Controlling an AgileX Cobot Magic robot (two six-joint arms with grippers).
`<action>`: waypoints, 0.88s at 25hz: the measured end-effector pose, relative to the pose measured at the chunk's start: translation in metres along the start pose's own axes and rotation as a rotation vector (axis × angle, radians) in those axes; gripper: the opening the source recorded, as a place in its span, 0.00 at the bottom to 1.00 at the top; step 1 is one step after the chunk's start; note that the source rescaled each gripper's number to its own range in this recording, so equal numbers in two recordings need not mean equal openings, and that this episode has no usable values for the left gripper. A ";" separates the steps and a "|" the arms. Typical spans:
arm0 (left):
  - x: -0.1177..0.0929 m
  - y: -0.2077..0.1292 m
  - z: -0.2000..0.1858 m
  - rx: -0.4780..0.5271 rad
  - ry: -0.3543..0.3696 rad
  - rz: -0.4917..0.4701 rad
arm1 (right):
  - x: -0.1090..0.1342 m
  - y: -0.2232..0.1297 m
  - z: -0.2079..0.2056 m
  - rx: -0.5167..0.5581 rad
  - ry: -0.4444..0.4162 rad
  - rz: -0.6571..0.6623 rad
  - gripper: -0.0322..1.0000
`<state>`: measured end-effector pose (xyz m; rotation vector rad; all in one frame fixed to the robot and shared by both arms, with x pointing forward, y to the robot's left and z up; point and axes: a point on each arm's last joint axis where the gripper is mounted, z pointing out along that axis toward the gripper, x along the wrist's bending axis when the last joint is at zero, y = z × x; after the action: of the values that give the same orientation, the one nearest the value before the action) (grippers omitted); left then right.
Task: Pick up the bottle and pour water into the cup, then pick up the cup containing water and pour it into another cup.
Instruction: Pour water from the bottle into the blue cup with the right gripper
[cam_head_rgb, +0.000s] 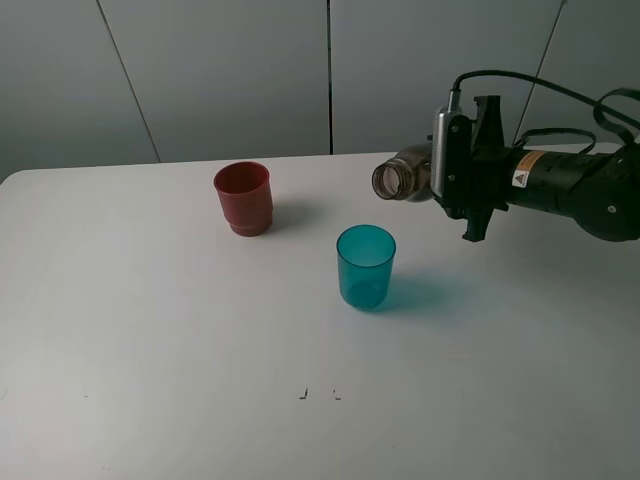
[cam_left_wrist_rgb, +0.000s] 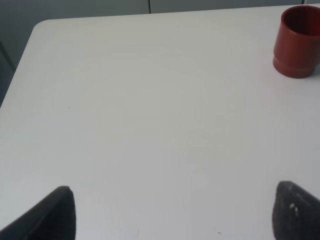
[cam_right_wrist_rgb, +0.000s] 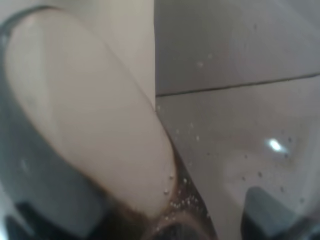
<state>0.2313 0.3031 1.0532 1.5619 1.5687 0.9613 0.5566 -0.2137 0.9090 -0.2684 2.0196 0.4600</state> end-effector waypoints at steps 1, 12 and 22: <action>0.000 0.000 0.000 0.000 0.000 0.000 | 0.000 0.000 0.000 0.000 0.000 -0.002 0.03; 0.000 0.000 0.000 0.000 0.000 0.000 | -0.008 0.000 0.003 -0.002 -0.025 -0.012 0.03; 0.000 0.000 0.000 0.000 0.000 0.000 | -0.008 -0.001 0.003 0.004 -0.014 -0.012 0.03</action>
<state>0.2313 0.3031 1.0532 1.5619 1.5687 0.9613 0.5632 -0.2129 0.9140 -0.2738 2.0036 0.4496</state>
